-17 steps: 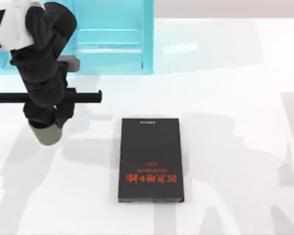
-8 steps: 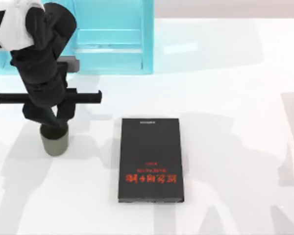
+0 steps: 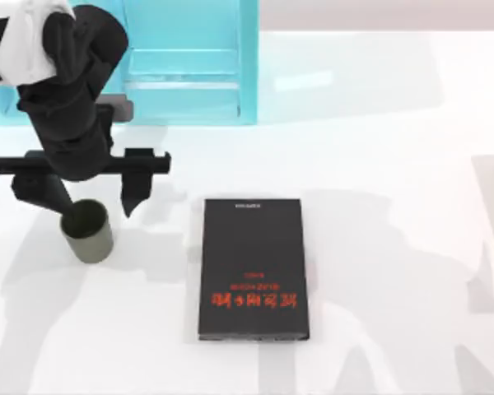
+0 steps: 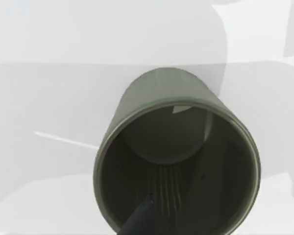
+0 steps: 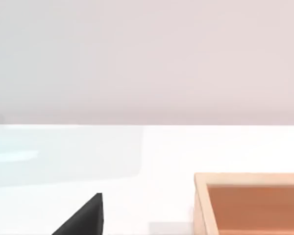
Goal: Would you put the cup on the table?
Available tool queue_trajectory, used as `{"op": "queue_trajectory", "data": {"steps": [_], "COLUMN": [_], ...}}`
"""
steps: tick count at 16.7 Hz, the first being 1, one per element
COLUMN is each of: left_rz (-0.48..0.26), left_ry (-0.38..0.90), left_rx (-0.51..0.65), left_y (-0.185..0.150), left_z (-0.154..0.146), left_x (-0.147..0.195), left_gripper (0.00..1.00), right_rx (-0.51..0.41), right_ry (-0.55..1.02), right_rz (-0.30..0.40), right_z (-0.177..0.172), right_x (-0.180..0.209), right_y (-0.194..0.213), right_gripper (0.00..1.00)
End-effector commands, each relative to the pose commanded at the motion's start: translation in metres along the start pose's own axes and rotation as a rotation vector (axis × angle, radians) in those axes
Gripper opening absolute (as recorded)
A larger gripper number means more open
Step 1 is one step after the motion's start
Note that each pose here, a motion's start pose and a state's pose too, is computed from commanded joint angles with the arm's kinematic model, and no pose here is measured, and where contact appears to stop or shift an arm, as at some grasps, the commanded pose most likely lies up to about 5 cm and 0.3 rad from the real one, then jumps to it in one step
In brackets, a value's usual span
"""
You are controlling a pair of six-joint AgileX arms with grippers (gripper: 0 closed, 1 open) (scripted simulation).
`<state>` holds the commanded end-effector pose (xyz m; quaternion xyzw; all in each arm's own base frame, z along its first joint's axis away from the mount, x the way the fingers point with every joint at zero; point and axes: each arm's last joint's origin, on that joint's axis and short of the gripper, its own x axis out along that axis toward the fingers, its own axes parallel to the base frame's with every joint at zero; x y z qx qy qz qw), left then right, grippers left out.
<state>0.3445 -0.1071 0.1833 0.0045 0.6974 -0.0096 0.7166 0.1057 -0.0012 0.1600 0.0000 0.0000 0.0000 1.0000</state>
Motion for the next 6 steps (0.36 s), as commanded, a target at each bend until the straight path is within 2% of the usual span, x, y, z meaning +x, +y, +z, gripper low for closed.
{"op": "queue_trajectory", "data": {"steps": [6], "left_rz": [0.000], "left_ry": [0.000], "left_rx": [0.000], "left_y": [0.0000], "left_z": [0.0000], "left_x": [0.0000], "left_gripper": [1.00], "right_rx": [0.000], "right_ry": [0.000], "right_rz": [0.000], "right_z": [0.0000], "right_x": [0.0000], "right_y": [0.0000], "right_gripper": [1.00]}}
